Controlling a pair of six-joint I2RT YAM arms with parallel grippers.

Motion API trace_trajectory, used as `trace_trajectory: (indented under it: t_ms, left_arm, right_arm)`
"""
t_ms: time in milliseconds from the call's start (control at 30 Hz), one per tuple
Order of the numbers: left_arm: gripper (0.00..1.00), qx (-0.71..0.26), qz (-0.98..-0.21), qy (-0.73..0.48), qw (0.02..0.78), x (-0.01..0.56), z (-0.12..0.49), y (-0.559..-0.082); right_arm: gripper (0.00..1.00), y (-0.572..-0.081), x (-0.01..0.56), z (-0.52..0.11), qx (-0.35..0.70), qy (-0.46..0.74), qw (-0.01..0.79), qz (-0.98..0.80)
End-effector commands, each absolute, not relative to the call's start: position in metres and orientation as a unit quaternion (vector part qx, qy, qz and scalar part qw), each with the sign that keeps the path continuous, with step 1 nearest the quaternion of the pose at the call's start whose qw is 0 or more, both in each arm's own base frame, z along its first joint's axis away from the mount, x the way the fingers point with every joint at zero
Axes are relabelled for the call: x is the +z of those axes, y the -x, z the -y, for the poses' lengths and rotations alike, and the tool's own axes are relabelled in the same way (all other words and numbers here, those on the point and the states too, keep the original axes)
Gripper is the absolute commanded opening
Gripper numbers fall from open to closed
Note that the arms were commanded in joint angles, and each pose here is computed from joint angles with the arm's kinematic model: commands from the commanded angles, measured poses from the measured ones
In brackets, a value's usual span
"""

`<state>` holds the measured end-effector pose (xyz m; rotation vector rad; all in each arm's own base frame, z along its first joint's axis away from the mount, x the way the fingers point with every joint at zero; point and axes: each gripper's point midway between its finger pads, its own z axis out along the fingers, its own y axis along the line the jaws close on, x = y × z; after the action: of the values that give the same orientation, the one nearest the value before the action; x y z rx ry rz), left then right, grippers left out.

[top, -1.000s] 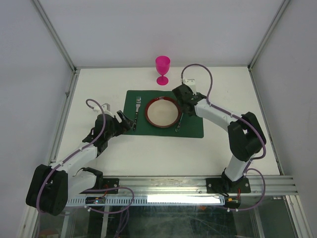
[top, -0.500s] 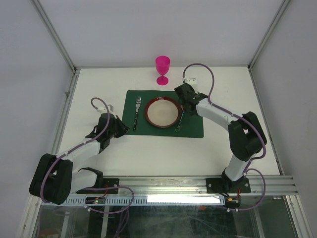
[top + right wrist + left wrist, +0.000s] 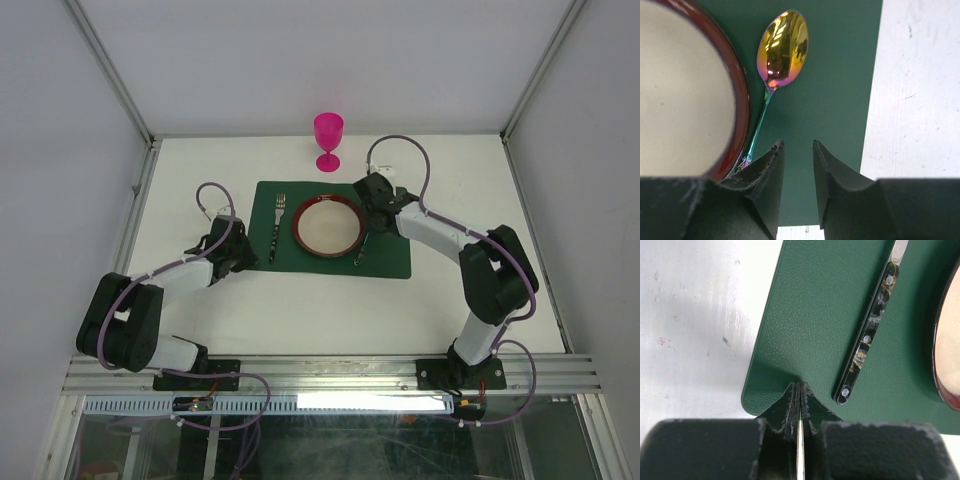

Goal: Set the dinner table for one person
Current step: Adjust the napkin at the center of the board.

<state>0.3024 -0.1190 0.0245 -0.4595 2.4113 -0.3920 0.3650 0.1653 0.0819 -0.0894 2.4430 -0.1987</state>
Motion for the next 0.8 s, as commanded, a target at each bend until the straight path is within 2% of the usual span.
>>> trace_trajectory:
  t_ms: [0,333,500,767]
  left_arm:
    - [0.00,-0.126,-0.926,0.170,0.311,0.014,0.118,-0.303]
    - [0.00,-0.118,-0.930,0.173,0.302,0.005,0.118,-0.299]
    - [0.00,-0.113,-0.930,0.176,0.303,0.006,0.115,-0.293]
    - [0.00,-0.127,-0.920,0.189,0.319,0.018,0.112,-0.282]
  right_arm:
    - [0.32,-0.360,0.099,-0.182,-0.025,0.041,0.354,-0.934]
    - [0.30,-0.323,0.095,-0.228,0.020,0.105,0.332,-0.937]
    - [0.15,-0.310,0.084,-0.241,0.038,0.120,0.313,-0.941]
    - [0.02,-0.299,0.072,-0.247,0.041,0.128,0.298,-0.945]
